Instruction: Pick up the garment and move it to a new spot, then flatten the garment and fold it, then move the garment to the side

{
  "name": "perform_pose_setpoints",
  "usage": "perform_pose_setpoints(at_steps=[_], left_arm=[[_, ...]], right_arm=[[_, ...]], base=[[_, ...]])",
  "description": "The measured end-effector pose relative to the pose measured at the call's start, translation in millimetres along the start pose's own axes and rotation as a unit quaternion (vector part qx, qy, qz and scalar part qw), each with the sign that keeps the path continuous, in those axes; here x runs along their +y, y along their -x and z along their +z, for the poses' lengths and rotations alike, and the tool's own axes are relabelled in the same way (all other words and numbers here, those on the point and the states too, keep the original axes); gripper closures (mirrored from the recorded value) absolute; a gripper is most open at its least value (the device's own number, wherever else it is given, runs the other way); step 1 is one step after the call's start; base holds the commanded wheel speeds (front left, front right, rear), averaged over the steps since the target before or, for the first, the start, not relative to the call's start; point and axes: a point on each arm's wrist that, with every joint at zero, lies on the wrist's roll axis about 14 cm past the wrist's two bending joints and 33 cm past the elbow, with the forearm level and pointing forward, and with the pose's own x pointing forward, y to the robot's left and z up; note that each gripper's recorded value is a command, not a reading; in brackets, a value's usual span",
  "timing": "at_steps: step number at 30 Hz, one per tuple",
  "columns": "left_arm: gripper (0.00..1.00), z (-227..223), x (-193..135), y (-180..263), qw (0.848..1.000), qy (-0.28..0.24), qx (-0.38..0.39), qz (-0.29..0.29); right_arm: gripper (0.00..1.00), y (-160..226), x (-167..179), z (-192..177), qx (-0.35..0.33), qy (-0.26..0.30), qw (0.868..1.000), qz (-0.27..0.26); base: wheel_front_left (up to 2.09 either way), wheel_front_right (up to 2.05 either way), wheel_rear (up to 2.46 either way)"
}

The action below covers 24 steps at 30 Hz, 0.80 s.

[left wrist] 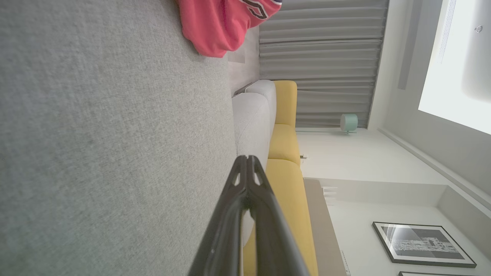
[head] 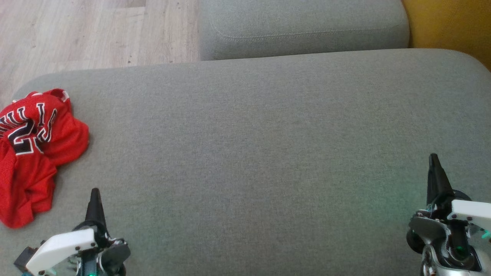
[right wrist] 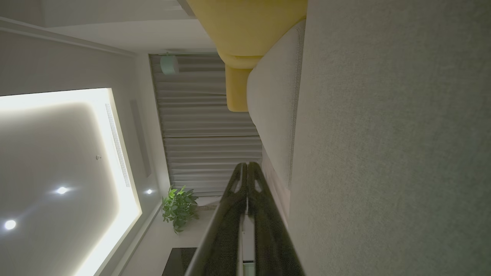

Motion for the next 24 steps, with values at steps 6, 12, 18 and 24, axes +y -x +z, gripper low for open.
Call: perform_pose_setpoints(at_steps=[6, 12, 18, 24], left_arm=[[1.0, 0.0, 0.0, 0.0, 1.0, 0.0, 0.0, 0.0], [1.0, 0.0, 0.0, 0.0, 1.0, 0.0, 0.0, 0.0], [1.0, 0.0, 0.0, 0.0, 1.0, 0.0, 0.0, 0.0], [1.0, 0.0, 0.0, 0.0, 1.0, 0.0, 0.0, 0.0]], right_arm=[[1.0, 0.0, 0.0, 0.0, 0.0, 0.0, 1.0, 0.0], [1.0, 0.0, 0.0, 0.0, 0.0, 0.0, 1.0, 0.0], [1.0, 0.0, 0.0, 0.0, 0.0, 0.0, 1.0, 0.0], [1.0, 0.0, 0.0, 0.0, 0.0, 0.0, 1.0, 0.0]], base=[[0.0, 0.0, 0.0], [0.0, 0.0, 0.0], [0.0, 0.0, 0.0], [0.0, 0.0, 0.0]])
